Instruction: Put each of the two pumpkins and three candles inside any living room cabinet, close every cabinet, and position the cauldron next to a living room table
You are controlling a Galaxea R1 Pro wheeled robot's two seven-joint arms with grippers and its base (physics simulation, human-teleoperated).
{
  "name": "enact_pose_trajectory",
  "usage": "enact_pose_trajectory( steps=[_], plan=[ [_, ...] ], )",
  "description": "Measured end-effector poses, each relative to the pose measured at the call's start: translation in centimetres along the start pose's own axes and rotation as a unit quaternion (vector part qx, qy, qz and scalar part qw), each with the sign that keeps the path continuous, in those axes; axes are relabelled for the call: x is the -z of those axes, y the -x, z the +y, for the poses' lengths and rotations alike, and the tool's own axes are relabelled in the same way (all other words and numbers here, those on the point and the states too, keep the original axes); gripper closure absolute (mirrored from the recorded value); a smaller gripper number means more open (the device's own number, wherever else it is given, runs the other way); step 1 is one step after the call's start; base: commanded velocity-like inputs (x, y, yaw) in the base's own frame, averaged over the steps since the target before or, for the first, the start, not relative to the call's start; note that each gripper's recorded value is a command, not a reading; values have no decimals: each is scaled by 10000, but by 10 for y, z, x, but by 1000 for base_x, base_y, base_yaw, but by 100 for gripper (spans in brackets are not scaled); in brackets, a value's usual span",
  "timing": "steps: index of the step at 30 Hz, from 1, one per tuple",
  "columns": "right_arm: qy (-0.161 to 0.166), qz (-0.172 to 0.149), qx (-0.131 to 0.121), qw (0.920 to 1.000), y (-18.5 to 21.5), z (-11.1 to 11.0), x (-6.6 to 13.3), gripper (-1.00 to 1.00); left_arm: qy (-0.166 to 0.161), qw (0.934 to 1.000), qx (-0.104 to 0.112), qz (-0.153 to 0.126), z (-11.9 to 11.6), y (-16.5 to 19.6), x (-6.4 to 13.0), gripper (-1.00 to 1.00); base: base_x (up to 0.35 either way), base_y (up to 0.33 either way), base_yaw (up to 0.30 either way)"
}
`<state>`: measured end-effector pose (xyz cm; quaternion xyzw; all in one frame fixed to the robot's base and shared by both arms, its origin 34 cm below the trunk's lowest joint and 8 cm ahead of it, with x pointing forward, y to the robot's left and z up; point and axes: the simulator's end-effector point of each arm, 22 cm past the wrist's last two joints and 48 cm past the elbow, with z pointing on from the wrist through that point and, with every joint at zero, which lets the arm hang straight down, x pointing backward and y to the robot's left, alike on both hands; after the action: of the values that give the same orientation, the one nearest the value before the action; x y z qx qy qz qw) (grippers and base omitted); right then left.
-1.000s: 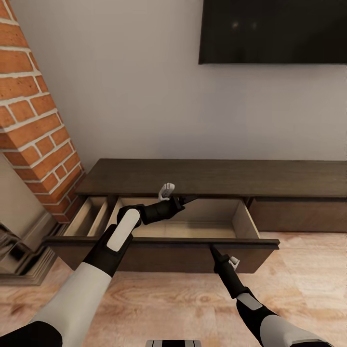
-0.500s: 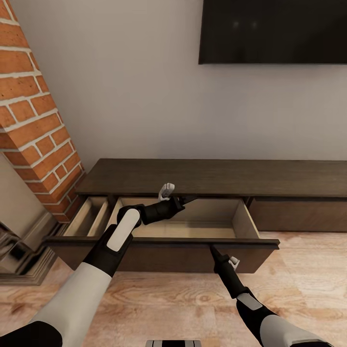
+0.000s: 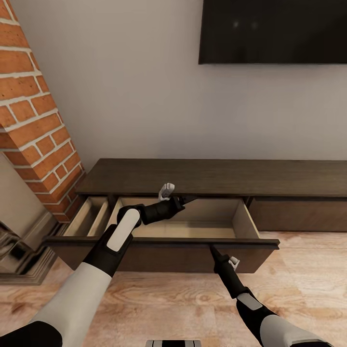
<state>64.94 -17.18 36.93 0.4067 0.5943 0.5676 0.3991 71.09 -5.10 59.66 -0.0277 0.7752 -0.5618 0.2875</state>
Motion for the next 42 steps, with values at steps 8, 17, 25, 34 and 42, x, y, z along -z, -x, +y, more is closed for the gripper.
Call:
enact_pose_trajectory(
  steps=[8,17,25,34,42],
  plan=[
    [42,-33,-52,10000,2,2,-1,-100,0,10000,-1,-1,0,0,0,-100,0,0,0],
    [38,-30,-58,10000,2,2,-1,-100,-1,10000,-1,-1,0,0,0,-100,0,0,0],
    [29,-29,-58,10000,2,2,-1,-100,0,10000,-1,-1,0,0,0,-100,0,0,0],
    [-54,405,142,9991,-20,-3,0,-100,0,10000,1,0,0,0,0,-100,-156,0,0],
    [-131,877,387,9953,-42,-7,2,-100,3,10000,-2,1,0,0,0,-100,-210,0,0]
  ],
)
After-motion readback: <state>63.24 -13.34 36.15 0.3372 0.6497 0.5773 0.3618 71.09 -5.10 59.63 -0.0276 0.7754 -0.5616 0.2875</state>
